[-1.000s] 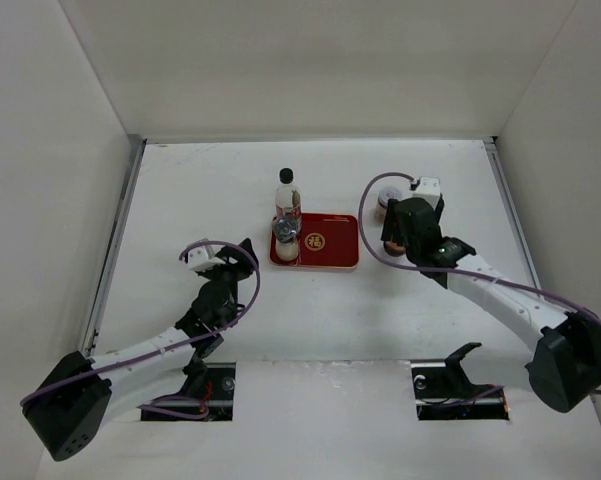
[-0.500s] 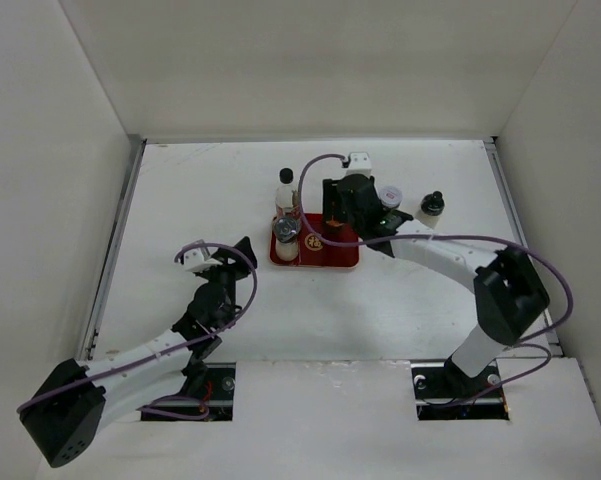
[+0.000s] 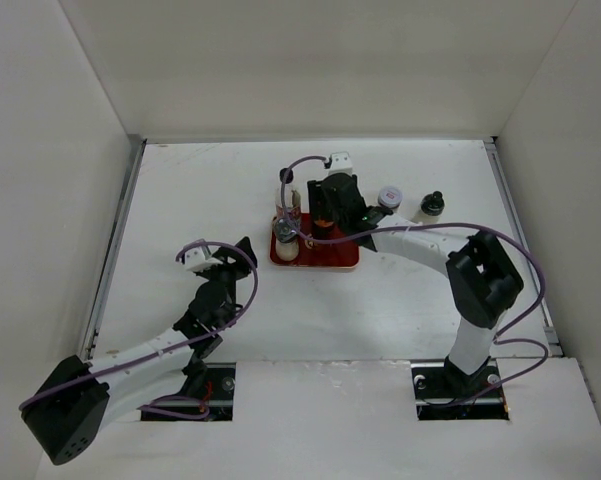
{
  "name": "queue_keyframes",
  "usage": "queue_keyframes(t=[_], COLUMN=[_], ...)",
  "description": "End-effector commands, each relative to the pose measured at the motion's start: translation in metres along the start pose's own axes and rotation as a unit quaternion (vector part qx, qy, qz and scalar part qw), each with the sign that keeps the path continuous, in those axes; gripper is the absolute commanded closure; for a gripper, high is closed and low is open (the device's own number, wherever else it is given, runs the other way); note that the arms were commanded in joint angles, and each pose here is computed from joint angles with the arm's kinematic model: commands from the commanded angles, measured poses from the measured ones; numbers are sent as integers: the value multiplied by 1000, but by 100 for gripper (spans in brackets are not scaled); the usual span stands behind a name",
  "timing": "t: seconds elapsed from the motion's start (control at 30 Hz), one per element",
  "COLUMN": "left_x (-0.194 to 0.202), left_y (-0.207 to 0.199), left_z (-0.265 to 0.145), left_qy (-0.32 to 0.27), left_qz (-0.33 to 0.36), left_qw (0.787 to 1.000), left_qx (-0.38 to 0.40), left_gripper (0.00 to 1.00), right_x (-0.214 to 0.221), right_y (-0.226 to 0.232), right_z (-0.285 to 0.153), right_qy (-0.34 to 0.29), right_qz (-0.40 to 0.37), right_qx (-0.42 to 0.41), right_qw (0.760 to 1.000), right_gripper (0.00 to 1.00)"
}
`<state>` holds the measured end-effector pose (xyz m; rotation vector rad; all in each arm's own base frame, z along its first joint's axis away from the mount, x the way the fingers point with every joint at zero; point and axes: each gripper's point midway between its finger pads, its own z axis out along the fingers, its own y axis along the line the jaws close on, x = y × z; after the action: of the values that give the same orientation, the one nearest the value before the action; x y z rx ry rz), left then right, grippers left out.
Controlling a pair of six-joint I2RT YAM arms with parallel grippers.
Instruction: Organize the condiment bottles
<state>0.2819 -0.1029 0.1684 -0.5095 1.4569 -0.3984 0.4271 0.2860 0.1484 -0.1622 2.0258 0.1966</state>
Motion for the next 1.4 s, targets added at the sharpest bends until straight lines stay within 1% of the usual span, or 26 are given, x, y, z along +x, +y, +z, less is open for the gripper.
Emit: queue_keyframes(t=[0.0, 0.13, 0.2, 0.27, 0.43, 0.53, 0.63, 0.67, 0.7, 0.73, 0.77, 0.8, 0.83, 0.87, 0.9, 0.93, 0.97, 1.0, 1.03, 1.07, 1.13, 1.2, 1.3, 1.37], left_x=[-9, -5, -4, -4, -3, -3, -3, -3, -2, -1, 0, 1, 0, -1, -2, -2, 0, 0, 1, 1, 1, 2, 2, 4], left_y=[-6, -6, -7, -6, -6, -6, -6, -6, -7, -7, -7, -7, -7, -8, -8, -8, -7, -6, -6, -7, -7, -6, -6, -6], left_z=[-1, 0, 0, 0, 0, 0, 1, 1, 1, 2, 2, 2, 2, 2, 1, 1, 2, 2, 2, 1, 1, 2, 2, 3], left_qy=[-15, -10, -8, -8, -7, -7, -7, -6, -5, -3, -2, -1, -2, -3, -4, -4, -3, -2, -2, 0, 0, 0, 1, 2], left_qz=[-24, -19, -18, -18, -17, -18, -17, -18, -17, -15, -13, -12, -14, -15, -16, -16, -14, -13, -12, -13, -13, -10, -12, -9], left_qw=[1000, 1000, 1000, 1000, 1000, 1000, 1000, 1000, 1000, 1000, 1000, 1000, 1000, 1000, 1000, 1000, 1000, 1000, 1000, 1000, 1000, 1000, 1000, 1000], left_qx=[12, 10, 11, 10, 9, 10, 10, 11, 11, 10, 9, 9, 9, 11, 11, 11, 10, 8, 8, 10, 10, 6, 9, 6], left_gripper=[40, 40, 40, 40, 40, 40, 40, 40, 39, 39, 39, 39, 39, 39, 39, 39, 39, 39, 39, 39, 39, 39, 39, 39], right_x=[-64, -53, -51, -51, -61, -62, -58, -56, -54, -51, -49, -46, -45, -43, -40, -36, -33, -31, -29, -26, -21, -15, -6, -1], right_y=[30, 35, 37, 38, 27, 16, -4, -17, -33, -49, -65, -82, -98, -111, -121, -133, -147, -153, -159, -162, -164, -166, -171, -172], right_z=[-4, -7, -8, -10, -30, -45, -59, -61, -62, -60, -59, -55, -52, -48, -44, -41, -36, -33, -28, -23, -13, -4, 7, 11], right_qy=[-95, -86, -84, -85, -94, -93, -92, -94, -94, -94, -93, -91, -91, -87, -83, -76, -70, -66, -62, -56, -45, -34, -23, -19], right_qz=[40, 45, 48, 48, 56, 56, 65, 71, 76, 84, 94, 102, 109, 112, 112, 113, 115, 115, 113, 111, 111, 110, 111, 113], right_qx=[-31, -36, -38, -40, -29, -21, -9, 4, 21, 40, 58, 80, 99, 114, 128, 145, 165, 174, 183, 186, 186, 187, 193, 196], right_qw=[994, 995, 995, 994, 994, 994, 994, 993, 992, 991, 990, 987, 985, 983, 982, 980, 977, 976, 975, 975, 975, 976, 975, 974], right_gripper=[41, 38, 34, 25, 9, 4, 4, 7, 13, 26, 43, 55, 61, 60, 57, 49, 26, 15, 9, 5, 1, 0, 1, 3])
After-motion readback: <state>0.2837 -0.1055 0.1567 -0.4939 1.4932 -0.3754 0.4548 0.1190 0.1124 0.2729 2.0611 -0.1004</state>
